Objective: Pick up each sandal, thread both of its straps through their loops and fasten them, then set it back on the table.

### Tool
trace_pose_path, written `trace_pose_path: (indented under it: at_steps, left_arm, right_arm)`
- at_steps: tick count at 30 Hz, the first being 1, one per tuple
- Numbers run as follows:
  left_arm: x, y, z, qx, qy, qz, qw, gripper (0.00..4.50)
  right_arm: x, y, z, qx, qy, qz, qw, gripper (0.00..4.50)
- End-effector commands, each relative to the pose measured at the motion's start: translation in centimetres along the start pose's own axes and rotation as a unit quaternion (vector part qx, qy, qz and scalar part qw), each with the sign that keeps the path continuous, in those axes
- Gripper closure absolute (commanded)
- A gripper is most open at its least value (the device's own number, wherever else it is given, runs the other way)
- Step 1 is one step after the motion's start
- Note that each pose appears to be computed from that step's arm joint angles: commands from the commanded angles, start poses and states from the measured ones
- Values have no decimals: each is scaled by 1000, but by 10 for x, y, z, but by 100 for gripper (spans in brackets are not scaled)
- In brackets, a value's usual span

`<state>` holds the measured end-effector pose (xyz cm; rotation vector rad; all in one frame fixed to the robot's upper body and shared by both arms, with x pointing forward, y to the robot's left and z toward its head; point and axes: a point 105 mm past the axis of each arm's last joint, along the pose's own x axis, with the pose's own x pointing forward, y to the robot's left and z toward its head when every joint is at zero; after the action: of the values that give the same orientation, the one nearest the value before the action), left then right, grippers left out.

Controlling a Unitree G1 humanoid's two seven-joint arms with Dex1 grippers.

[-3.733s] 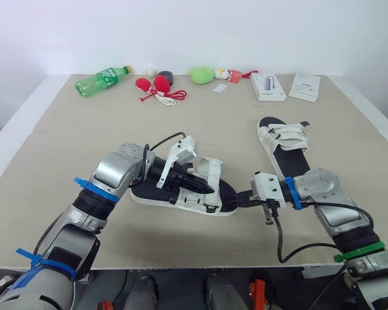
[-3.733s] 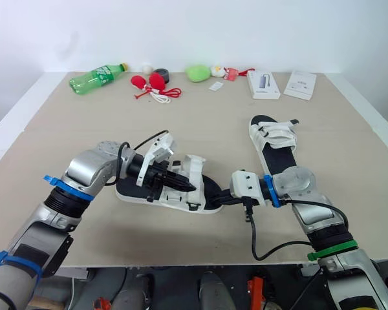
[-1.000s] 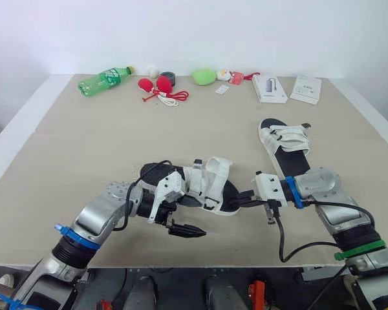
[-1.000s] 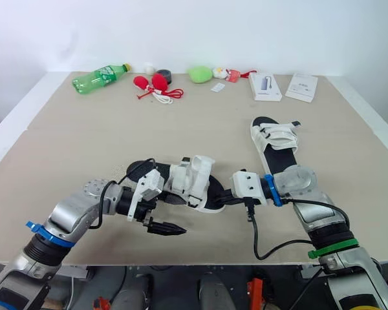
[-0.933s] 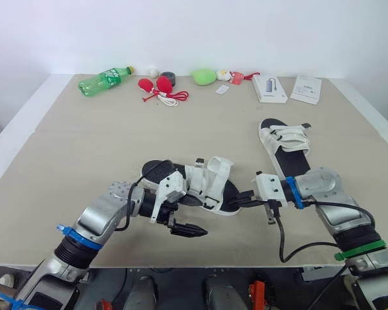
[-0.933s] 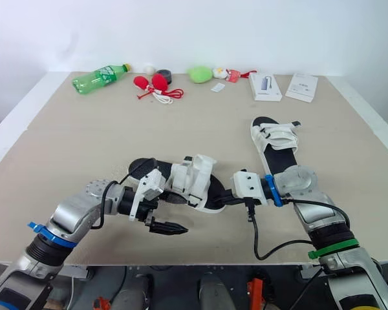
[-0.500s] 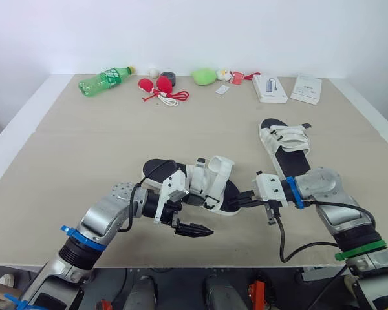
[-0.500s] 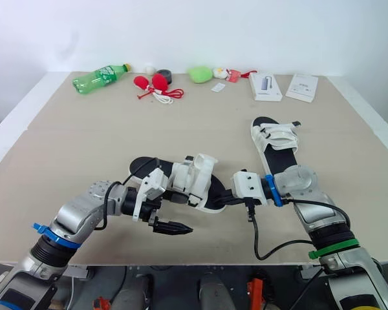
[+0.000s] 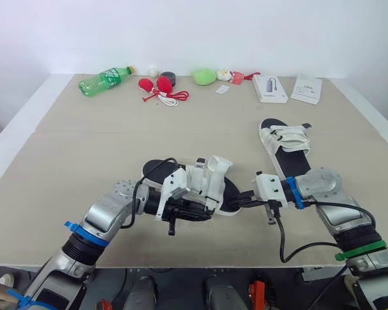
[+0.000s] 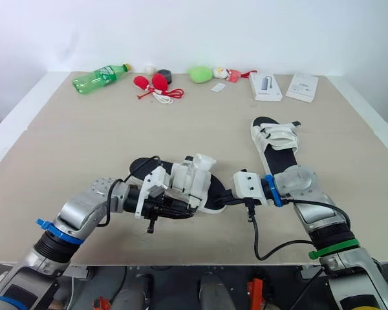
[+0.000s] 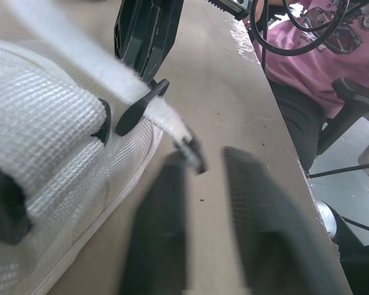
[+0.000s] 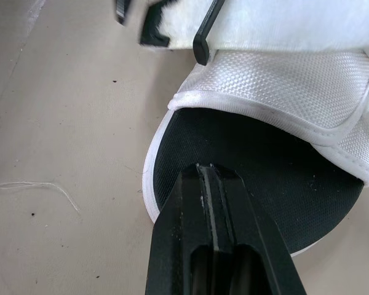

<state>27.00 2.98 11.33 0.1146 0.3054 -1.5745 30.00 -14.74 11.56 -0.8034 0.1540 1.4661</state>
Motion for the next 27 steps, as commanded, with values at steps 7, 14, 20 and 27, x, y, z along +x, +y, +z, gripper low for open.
trace_pose_path:
  at_steps: [7,14,20,27]
  left_arm:
    - [0,2,4,7,-1,-2,1000,442]
    - [-1,0,-3,3,8,-8,1000,442]
    - [-8,-7,-10,1,18,-23,1000,442]
    - [-18,-26,-19,-6,32,-56,998,442]
  right_arm:
    - [1,13,-22,31,46,22,998,450]
    - [0,12,-22,31,48,23,998,450]
    - [0,13,-22,32,49,24,998,450]
    - [0,15,-23,33,48,25,998,450]
